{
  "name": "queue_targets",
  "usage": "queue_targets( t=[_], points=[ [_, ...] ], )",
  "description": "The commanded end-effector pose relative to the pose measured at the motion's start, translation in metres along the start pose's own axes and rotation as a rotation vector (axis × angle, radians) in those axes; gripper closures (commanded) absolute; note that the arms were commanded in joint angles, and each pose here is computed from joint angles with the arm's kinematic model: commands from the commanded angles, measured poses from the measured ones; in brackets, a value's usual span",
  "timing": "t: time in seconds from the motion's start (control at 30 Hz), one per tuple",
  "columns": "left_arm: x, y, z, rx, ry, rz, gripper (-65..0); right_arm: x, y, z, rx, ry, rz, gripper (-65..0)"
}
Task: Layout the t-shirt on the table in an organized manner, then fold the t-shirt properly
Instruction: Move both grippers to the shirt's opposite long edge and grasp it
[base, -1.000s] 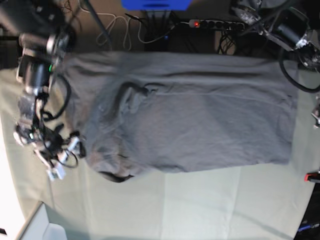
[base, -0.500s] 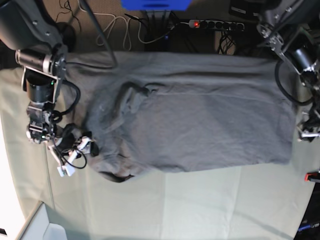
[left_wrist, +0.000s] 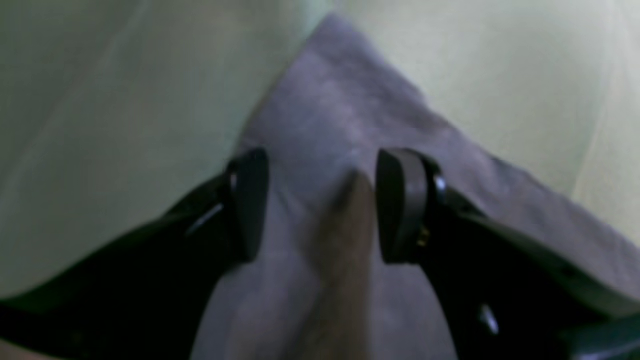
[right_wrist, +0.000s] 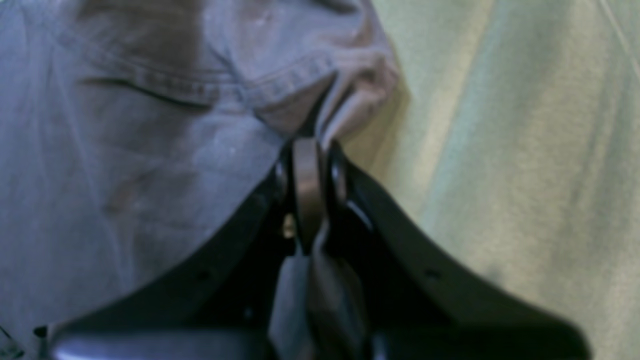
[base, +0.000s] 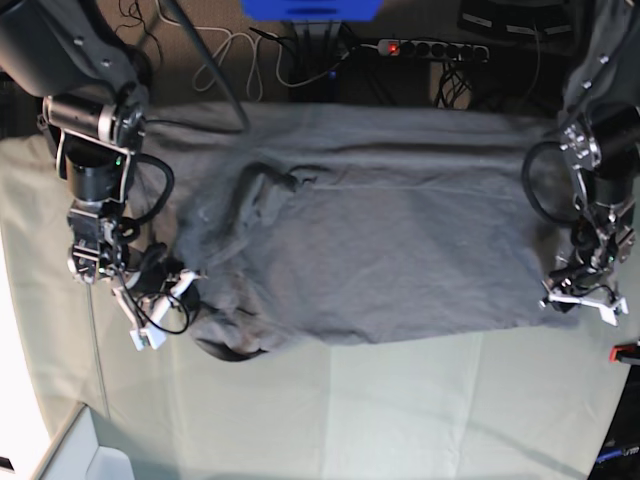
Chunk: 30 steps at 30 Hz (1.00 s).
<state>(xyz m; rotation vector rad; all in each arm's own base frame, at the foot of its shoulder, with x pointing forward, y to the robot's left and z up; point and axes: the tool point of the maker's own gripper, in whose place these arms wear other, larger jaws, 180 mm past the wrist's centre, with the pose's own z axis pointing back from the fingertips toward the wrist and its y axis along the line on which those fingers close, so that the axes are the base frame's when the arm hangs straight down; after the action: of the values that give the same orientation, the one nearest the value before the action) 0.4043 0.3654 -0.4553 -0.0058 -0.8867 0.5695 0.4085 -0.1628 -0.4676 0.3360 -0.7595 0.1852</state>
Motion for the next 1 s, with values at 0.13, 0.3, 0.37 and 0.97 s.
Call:
queue_targets(
  t=[0.13,0.3,0.37,0.97],
  points=[
    [0.033,0.017,0.002,0.071,-0.077,-0.003,-33.3,0.02,-0.004,0.002,-0.004,-0.033,0.018,-0.4],
    [0.036,0.031,0.005,0.126,-0.075,-0.057,-33.3,0.005,-0.003,0.003,-0.003,-0.015,0.009,-0.4],
    [0.036,0.031,0.005,0.128,-0.072,-0.076,-33.3,0.005,-0.003,0.003,-0.003,-0.015,0.009,-0.4],
    [0.022,0.019,0.001,0.109,-0.046,-0.087,-0.7,-0.006,-0.005,0.004,-0.007,-0.002,0.0,0.0]
  ],
)
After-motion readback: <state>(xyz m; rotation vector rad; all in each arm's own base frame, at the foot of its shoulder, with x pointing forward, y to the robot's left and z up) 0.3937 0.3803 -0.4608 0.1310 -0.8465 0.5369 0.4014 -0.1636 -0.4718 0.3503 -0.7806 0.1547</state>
